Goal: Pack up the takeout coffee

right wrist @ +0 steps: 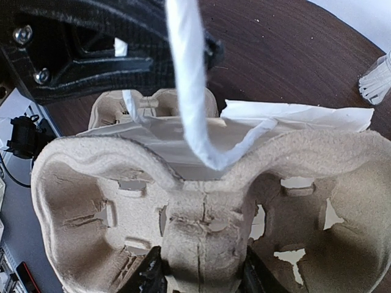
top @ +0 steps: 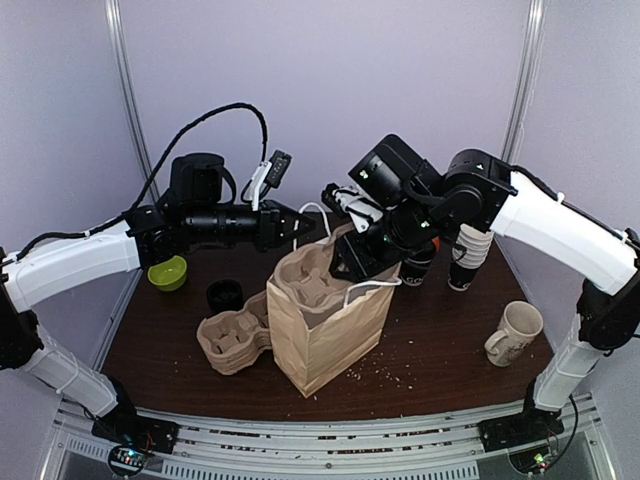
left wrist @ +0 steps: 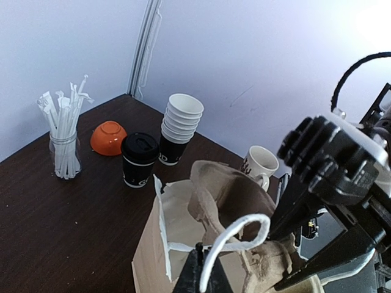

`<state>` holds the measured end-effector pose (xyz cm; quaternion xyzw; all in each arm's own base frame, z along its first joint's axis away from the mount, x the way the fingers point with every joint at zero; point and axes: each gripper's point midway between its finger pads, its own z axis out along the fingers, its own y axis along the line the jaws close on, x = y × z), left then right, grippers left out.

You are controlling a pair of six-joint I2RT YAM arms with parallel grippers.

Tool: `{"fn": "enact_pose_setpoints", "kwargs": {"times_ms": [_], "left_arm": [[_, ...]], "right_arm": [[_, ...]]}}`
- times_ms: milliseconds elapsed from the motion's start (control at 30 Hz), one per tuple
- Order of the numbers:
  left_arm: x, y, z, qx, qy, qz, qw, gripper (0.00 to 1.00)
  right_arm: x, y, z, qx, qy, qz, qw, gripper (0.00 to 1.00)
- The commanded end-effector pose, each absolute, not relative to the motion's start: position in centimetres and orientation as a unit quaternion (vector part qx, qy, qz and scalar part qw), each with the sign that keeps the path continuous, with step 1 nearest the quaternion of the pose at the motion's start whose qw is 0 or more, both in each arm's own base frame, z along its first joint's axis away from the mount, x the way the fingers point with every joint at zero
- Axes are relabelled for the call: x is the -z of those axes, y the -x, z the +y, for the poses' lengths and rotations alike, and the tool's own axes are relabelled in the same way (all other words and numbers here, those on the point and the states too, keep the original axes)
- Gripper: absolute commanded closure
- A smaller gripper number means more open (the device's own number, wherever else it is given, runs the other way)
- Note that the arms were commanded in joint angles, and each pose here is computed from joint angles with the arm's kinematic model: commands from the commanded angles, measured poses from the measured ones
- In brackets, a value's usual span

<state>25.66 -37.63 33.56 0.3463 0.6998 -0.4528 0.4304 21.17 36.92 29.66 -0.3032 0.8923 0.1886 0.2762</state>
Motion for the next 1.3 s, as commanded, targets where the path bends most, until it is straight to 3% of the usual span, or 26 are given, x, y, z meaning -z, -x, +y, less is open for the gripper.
{"fn": "enact_pose_setpoints", "kwargs": {"times_ms": [0,433,1267], "left_arm": [[-36.2,-25.9,-37.1,0.454,-0.327,0.682,0.471,1.00],[-36.8,-25.7,-36.8,0.463,-0.318,0.677,0.476,1.00],[-35.6,-25.6,-37.0,0.460,-0.328,0.679,0.469,1.00]], "right_arm": [[-28.8,-20.6,37.2,-0.184,0.312,0.894,0.265,0.63],[-26.7,-20.8,37.2,-0.174,0.303,0.901,0.257,0.63],[-29.3,-23.2,34.2,-0.188,0.234,0.905,0.303,0.64]]}}
